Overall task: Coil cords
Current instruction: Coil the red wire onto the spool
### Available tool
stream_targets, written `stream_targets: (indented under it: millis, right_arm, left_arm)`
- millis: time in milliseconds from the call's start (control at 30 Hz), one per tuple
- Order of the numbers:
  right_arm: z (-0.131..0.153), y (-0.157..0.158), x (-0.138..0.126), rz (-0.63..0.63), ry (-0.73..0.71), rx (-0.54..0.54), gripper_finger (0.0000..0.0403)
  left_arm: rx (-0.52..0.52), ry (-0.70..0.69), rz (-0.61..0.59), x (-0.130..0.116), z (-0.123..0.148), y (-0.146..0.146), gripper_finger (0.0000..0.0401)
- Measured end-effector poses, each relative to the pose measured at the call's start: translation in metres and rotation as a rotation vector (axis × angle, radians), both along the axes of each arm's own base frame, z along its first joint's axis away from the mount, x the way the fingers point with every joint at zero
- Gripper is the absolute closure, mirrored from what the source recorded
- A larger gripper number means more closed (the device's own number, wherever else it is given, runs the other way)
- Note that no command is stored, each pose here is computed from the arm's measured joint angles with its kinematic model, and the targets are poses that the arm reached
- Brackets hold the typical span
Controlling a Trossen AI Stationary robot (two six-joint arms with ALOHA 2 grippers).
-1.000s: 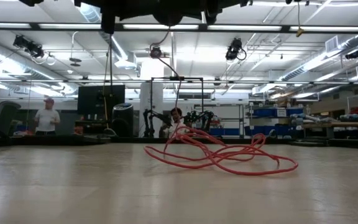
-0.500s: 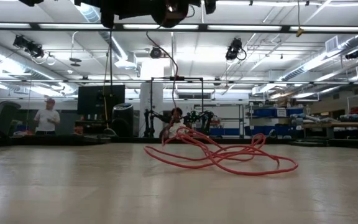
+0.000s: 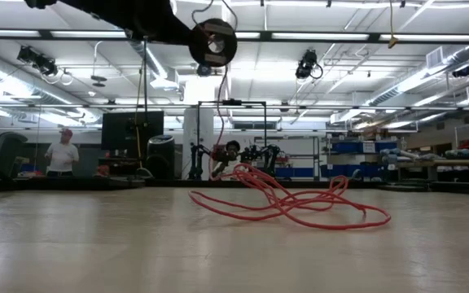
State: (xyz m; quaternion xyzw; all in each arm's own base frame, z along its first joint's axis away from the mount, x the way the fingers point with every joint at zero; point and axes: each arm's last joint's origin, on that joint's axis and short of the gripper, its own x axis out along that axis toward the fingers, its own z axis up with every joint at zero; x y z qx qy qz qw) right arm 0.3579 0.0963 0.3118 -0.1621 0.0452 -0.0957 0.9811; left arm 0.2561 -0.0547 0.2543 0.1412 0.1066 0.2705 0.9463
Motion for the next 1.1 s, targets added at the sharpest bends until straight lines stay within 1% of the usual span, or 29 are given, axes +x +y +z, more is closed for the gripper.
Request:
stream_targets:
  millis: [133,267,333,433,567,700,867,1000,1100]
  right_arm:
    - [0.007,0.005,0.002,0.059,0.010,-0.008,0.0403]
    - [0.006,0.001,0.004,0.059,0.013,-0.016,0.0403]
    - [0.007,-0.002,0.005,0.084,0.011,-0.020,0.0402]
    - [0.007,-0.005,0.007,0.165,0.010,-0.016,0.0402]
    - [0.007,-0.011,0.009,0.233,0.007,0.041,0.0402]
    - [0.001,-0.019,0.010,0.211,0.058,0.107,0.0402]
    - [-0.004,-0.025,0.011,0.150,0.098,0.178,0.0401]
    - [-0.005,-0.026,0.011,0.143,0.099,0.218,0.0397]
    - [-0.006,-0.025,0.010,0.147,0.112,0.225,0.0389]
  left_arm:
    - [-0.044,-0.020,0.010,0.000,-0.001,0.001,0.0401]
    - [-0.083,-0.039,-0.008,0.000,-0.001,0.001,0.0401]
    - [-0.098,-0.043,-0.029,0.001,-0.001,0.000,0.0401]
    - [-0.110,-0.037,-0.076,0.001,-0.002,-0.001,0.0401]
    - [-0.129,-0.029,-0.161,0.003,-0.002,-0.003,0.0401]
    - [-0.139,-0.050,-0.181,0.003,0.000,-0.003,0.0401]
    - [-0.156,-0.136,-0.182,0.005,0.008,-0.003,0.0400]
    - [-0.160,-0.162,-0.180,0.005,0.010,-0.002,0.0400]
    - [-0.161,-0.164,-0.181,0.005,0.010,-0.002,0.0400]
